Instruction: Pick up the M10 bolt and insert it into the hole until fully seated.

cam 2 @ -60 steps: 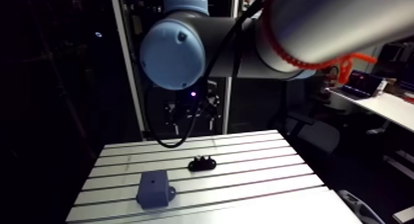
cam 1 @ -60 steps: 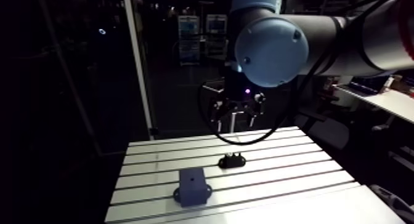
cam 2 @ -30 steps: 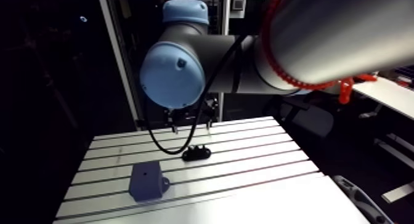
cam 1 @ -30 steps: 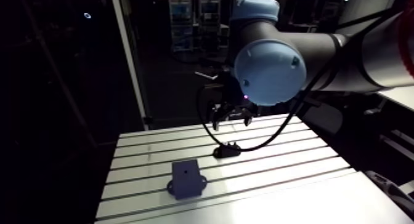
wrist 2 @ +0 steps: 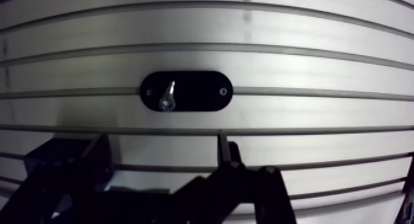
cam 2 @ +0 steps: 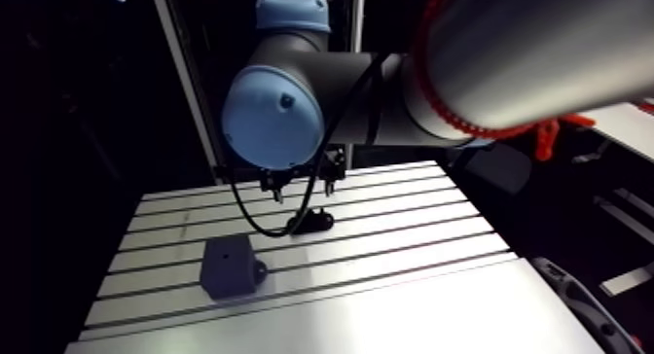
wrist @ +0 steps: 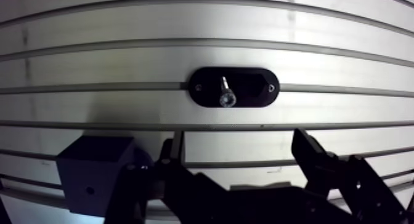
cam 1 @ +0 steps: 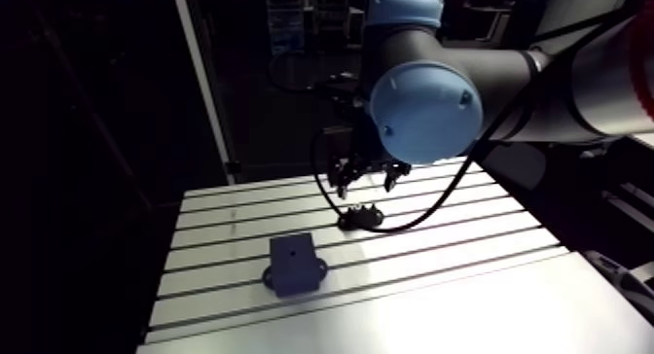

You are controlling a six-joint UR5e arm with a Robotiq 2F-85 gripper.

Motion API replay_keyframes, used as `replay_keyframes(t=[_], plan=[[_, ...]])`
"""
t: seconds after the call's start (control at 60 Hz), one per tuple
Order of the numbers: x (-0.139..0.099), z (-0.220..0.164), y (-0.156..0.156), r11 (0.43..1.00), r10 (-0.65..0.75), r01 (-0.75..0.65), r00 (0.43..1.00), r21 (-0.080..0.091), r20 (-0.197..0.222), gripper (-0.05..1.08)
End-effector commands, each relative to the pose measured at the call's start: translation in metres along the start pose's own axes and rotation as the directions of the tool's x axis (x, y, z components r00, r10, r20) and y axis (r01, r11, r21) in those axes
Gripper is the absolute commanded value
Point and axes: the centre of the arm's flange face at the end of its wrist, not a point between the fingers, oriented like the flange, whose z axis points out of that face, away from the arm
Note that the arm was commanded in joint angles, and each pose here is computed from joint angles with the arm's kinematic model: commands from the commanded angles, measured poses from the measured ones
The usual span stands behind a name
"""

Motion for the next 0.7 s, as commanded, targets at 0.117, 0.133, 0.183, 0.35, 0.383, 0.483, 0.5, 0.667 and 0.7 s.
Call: replay_keyframes(t=[0.117,0.133,0.183,0.35,0.383,0.483,0.5,0.667,0.7], plan=[[0.008,0.014,0.002,1.000,0.000,0.000,1.000,-0.003,-0.008,0.29],[0.008,0.017,0.001,1.000,-0.002,0.002,1.000,-0.003,-0.003,0.30],[0.008,0.018,0.001,1.000,-0.002,0.002,1.000,-0.003,-0.001,0.32],[0.008,0.029,-0.001,1.000,-0.006,0.006,1.000,0.000,0.015,0.37],[0.008,0.029,-0.001,1.000,-0.006,0.006,1.000,0.000,0.016,0.38],[0.008,0.033,-0.001,1.000,-0.006,0.006,1.000,0.002,0.023,0.40],[0.008,0.034,-0.001,1.000,-0.006,0.006,1.000,0.002,0.024,0.40],[0.008,0.039,-0.001,1.000,-0.004,0.004,0.999,0.005,0.033,0.44],[0.008,0.041,-0.001,1.000,-0.003,0.003,0.999,0.005,0.036,0.44]])
